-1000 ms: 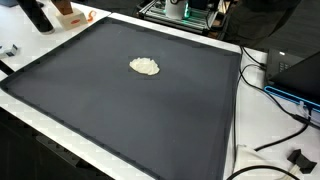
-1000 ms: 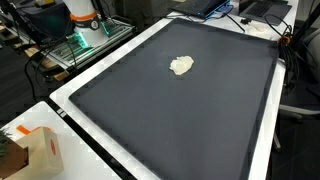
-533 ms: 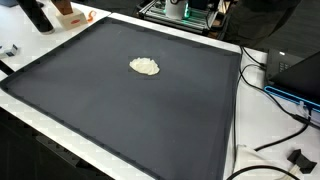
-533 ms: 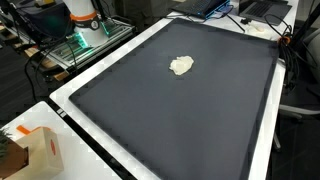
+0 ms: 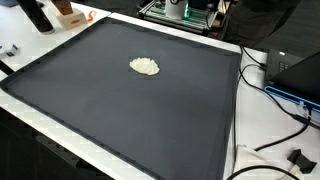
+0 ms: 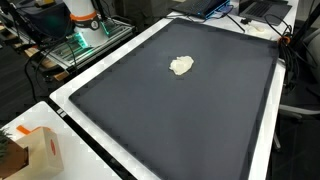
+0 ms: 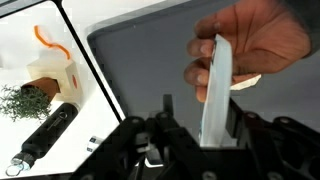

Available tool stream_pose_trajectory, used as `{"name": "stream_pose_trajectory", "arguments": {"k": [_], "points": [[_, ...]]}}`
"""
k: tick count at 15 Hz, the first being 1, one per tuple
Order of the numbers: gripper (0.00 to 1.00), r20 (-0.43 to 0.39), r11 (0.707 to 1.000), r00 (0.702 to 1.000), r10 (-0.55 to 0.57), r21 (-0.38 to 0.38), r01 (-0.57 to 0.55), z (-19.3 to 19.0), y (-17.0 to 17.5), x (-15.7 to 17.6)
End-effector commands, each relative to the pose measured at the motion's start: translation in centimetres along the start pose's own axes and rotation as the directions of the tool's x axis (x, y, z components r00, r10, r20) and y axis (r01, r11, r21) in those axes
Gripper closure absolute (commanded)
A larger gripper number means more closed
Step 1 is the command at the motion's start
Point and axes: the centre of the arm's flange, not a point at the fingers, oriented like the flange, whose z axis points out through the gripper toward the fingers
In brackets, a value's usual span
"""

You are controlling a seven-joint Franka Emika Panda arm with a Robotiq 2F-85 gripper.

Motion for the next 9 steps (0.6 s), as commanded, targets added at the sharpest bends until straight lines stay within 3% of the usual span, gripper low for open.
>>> {"name": "stream_pose_trajectory", "arguments": {"k": [1,4,9], "points": [[0.78,0.019,1.0,1.0,-0.009,0.026,0.009,0.14,-0.1,-0.16],[0.99,0.025,1.0,1.0,-0.004,0.029,0.003,0.19,-0.11,-0.15],[0.99,0.032,1.0,0.999,-0.001,0.032,0.0,0.3,-0.11,-0.11]]}}
